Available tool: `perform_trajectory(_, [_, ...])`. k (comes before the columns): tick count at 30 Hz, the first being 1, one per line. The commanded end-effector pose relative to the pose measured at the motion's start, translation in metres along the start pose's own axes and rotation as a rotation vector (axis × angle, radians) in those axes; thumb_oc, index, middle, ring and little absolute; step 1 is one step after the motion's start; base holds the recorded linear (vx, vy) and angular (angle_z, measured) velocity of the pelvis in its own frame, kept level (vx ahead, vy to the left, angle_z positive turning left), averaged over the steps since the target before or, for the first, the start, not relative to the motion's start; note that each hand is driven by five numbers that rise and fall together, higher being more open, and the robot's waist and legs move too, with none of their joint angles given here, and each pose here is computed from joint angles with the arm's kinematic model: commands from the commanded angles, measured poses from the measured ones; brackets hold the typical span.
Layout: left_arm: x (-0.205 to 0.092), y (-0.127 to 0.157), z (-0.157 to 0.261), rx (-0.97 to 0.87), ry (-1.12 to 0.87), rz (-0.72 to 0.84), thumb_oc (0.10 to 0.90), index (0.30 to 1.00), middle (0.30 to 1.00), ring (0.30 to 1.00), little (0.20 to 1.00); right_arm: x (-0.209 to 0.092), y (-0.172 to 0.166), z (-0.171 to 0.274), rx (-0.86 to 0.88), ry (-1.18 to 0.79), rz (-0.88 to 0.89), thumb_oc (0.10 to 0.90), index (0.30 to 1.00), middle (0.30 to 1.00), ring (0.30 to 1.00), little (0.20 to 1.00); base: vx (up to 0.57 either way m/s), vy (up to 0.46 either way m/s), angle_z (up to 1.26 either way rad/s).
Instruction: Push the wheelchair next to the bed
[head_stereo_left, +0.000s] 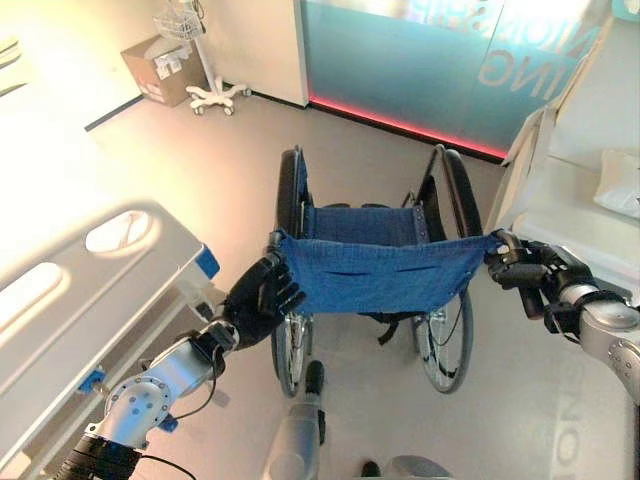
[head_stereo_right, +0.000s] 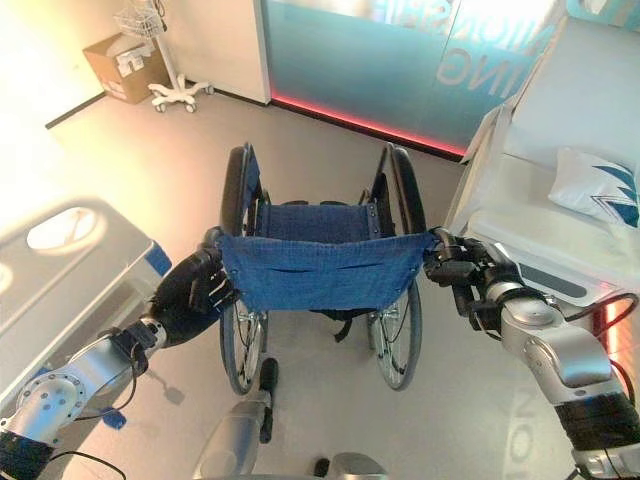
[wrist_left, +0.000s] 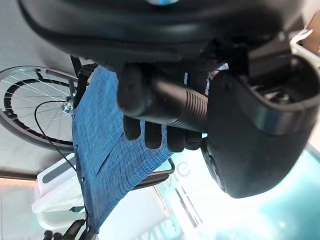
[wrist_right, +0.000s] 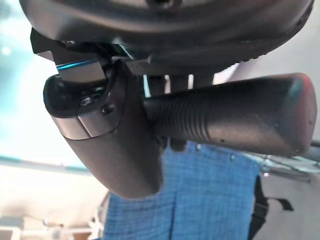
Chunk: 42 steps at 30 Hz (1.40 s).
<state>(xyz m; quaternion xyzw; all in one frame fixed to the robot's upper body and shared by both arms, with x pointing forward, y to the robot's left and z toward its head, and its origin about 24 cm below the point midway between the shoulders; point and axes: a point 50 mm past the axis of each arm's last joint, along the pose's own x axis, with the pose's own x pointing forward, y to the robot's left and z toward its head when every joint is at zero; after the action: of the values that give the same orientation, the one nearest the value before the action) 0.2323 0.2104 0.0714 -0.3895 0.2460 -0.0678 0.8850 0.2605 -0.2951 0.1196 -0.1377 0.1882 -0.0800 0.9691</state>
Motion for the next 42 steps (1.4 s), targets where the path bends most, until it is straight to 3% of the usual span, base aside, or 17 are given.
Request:
perform_trajectory(1, [-0.031, -0.051, 0.108, -0.003, -0.559, -0.233, 0.4, 0.3, 0.3, 0.3, 0.3, -0.017, 0.064, 0.025, 0.043, -0.212, 0.454, 0.4, 0.3, 0.3, 0.3, 0.3, 0.48, 0.28, -0.32])
perform_trajectory(10, [-0.027, -0.062, 0.129, 0.046, -0.586, -0.254, 0.4, 0.3, 0.3, 0.3, 0.3, -0.009, 0.068, 0.027, 0.008, -0.227, 0.437, 0.4, 0.3, 0.3, 0.3, 0.3, 0.34, 0.171, -0.11])
perform_trajectory(21, [-0.03, -0.078, 0.137, 0.038, -0.673, -0.315, 0.4, 0.3, 0.3, 0.3, 0.3, -0.005, 0.056, 0.064, -0.016, -0.299, 0.382, 0.4, 0.3, 0.3, 0.3, 0.3, 0.33, -0.048, 0.2])
perform_trajectory(34, [-0.049, -0.072, 0.139, 0.006, -0.712, -0.305, 0.4, 0.3, 0.3, 0.3, 0.3, -0.011, 0.051, 0.089, -0.111, -0.306, 0.43, 0.4, 0.3, 0.3, 0.3, 0.3, 0.48, -0.206, 0.49])
perform_trajectory(42, [-0.066, -0.061, 0.153, -0.001, -0.758, -0.267, 0.4, 0.3, 0.3, 0.3, 0.3, -0.012, 0.064, 0.111, -0.175, -0.359, 0.484, 0.4, 0.3, 0.3, 0.3, 0.3, 0.34, -0.109, -0.3])
